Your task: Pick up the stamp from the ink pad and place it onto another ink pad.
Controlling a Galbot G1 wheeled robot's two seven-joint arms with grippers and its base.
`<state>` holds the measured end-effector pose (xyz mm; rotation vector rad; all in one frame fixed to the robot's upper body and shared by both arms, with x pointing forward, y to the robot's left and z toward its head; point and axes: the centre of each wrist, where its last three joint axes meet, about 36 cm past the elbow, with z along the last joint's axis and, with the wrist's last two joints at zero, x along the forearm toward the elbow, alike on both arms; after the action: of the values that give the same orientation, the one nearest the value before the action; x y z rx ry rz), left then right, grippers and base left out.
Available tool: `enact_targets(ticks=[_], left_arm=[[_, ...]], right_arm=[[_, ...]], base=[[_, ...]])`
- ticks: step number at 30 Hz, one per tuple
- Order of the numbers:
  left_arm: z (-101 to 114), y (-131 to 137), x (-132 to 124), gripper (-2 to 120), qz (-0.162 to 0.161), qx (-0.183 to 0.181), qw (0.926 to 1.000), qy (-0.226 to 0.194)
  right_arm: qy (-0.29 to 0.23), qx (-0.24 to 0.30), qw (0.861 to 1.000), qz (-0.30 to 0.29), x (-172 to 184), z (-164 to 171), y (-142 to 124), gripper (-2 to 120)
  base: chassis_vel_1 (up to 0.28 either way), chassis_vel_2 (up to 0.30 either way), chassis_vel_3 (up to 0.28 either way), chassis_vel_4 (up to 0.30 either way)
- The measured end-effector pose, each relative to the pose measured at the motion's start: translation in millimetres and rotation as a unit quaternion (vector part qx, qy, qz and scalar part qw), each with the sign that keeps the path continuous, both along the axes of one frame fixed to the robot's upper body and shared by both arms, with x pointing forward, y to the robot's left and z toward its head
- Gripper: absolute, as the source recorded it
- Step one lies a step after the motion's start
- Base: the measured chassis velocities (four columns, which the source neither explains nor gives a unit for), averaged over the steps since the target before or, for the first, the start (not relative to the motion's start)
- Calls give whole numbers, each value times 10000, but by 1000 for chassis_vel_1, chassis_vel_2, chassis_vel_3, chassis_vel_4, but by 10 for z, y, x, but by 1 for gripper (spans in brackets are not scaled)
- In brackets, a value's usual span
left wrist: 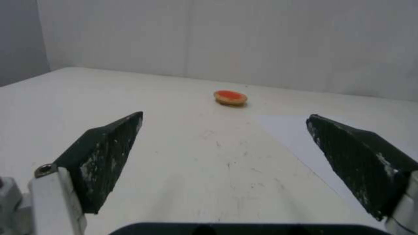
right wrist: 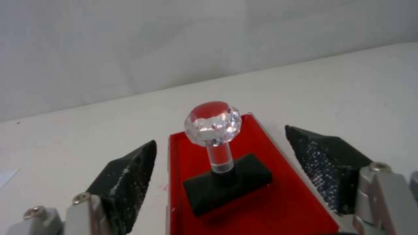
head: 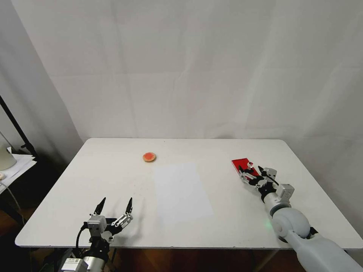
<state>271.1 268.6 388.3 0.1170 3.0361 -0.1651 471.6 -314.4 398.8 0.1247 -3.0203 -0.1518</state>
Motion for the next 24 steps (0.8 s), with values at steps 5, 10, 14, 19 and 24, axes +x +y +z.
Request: enact_targets(ticks=[5, 10, 14, 19, 24], left_arm=[[0, 0, 0, 100, 0, 0, 10000, 0], [0, 0, 0, 100, 0, 0, 10000, 0], [0, 0, 0, 100, 0, 0, 10000, 0], [0, 0, 0, 100, 0, 0, 10000, 0], [0, 0, 0, 100, 0, 0, 10000, 0]], right_arm=[[9, -10, 10000, -23, 14, -16, 12, 64], [25, 5, 10000, -57, 22, -4, 17, 47], [50, 7, 10000, -77, 21, -4, 17, 32], [94, 6, 9999, -75, -8, -30, 24, 11], [120, 0, 9999, -71, -21, -44, 30, 10]], base=[[0, 0, 0, 0], [0, 0, 0, 0], [0, 0, 0, 0], [0, 0, 0, 0], [0, 0, 0, 0]])
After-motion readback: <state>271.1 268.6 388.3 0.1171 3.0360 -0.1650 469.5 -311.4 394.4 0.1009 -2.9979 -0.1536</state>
